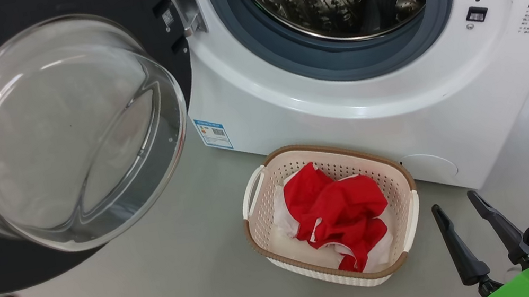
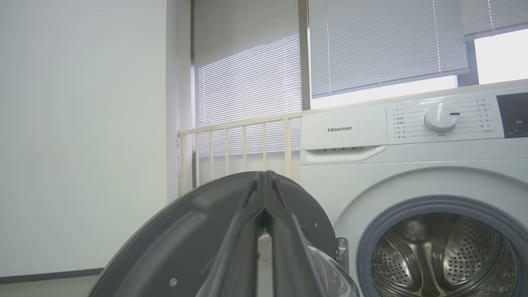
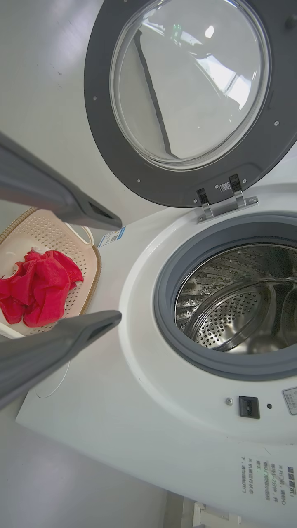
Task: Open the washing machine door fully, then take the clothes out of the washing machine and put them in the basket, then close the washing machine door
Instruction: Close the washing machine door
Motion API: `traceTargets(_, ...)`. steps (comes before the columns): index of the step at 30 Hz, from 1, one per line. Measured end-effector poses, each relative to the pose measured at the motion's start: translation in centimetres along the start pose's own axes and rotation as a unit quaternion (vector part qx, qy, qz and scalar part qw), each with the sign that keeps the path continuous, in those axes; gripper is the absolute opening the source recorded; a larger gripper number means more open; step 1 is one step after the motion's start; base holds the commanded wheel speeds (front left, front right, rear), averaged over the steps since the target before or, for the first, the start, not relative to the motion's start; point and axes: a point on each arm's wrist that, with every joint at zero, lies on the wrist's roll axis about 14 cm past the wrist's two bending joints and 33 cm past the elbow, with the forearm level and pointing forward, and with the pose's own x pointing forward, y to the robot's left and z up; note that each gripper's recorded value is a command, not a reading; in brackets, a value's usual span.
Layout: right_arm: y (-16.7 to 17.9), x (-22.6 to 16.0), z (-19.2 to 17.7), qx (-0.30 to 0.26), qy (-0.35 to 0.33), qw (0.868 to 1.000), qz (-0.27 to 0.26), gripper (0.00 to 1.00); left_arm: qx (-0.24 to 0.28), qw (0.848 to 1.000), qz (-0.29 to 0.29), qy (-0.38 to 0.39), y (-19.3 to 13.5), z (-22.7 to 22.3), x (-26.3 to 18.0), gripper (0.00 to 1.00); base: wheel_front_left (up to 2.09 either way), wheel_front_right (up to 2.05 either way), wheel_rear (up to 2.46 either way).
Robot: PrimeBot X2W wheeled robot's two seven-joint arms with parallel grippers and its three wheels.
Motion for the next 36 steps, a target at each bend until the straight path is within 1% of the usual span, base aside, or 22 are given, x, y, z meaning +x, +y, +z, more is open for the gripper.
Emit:
traceTargets(2, -0.2, 0.1, -0.2, 0.003, 0.002, 1.0, -0.002, 1.0, -0.002, 0.999, 0.009, -0.04, 0.9, 2.1, 2.0, 0.0, 0.0, 0.0, 0.0)
traceTargets(5, -0.5, 0.3, -0.5, 0.006, 0.005, 1.0, -0.004, 1.0, -0.032, 0.995, 0.025, -0.09, 2.5, 4.5, 4.7, 0.0, 0.0, 0.0, 0.0)
traceTargets(7, -0.6, 0.8, -0.3, 0.007, 0.0, 1.0, -0.004, 1.0, -0.043, 0.993, 0.031, -0.11, 3.5, 5.5, 6.4, 0.0, 0.0, 0.0, 0.0)
traceTargets(12, -1.1, 1.2, -0.4, 0.012, -0.002, 1.0, -0.008, 1.0, -0.057, 0.99, 0.036, -0.124, 5.4, 6.8, 10.3, 0.0, 0.0, 0.0, 0.0)
traceTargets(14, -1.3, 1.2, -0.6, 0.014, 0.001, 1.0, -0.011, 1.0, -0.073, 0.989, 0.052, -0.115, 6.8, 6.4, 11.6, 0.0, 0.0, 0.0, 0.0)
traceTargets(15, -1.4, 1.2, -0.7, 0.015, 0.002, 1.0, -0.012, 1.0, -0.089, 0.988, 0.064, -0.107, 7.6, 5.9, 12.1, 0.0, 0.0, 0.0, 0.0)
traceTargets(19, -1.8, 1.2, -1.2, 0.017, 0.008, 1.0, -0.015, 1.0, -0.118, 0.986, 0.109, -0.047, 10.6, 3.5, 14.0, 0.0, 0.0, 0.0, 0.0)
traceTargets(22, -2.1, 1.5, -1.3, 0.018, 0.008, 1.0, -0.017, 1.0, -0.148, 0.979, 0.143, 0.004, 12.3, 1.1, 14.5, 0.0, 0.0, 0.0, 0.0)
traceTargets(24, -2.2, 1.9, -1.0, 0.016, 0.003, 1.0, -0.015, 1.0, -0.17, 0.971, 0.163, 0.043, 13.2, -0.7, 14.6, 0.0, 0.0, 0.0, 0.0)
traceTargets(28, -2.6, 2.1, -1.1, 0.014, 0.004, 1.0, -0.016, 1.0, -0.207, 0.949, 0.189, 0.146, 14.1, -4.5, 14.1, 0.0, 0.0, 0.0, 0.0)
traceTargets(31, -2.8, 2.1, -1.3, 0.015, 0.007, 1.0, -0.018, 1.0, -0.236, 0.927, 0.199, 0.211, 14.2, -6.9, 13.3, 0.0, 0.0, 0.0, 0.0)
traceTargets(36, -3.0, 2.1, -1.7, 0.017, 0.011, 1.0, -0.019, 1.0, -0.254, 0.894, 0.194, 0.314, 13.3, -9.9, 11.7, 0.0, 0.0, 0.0, 0.0)
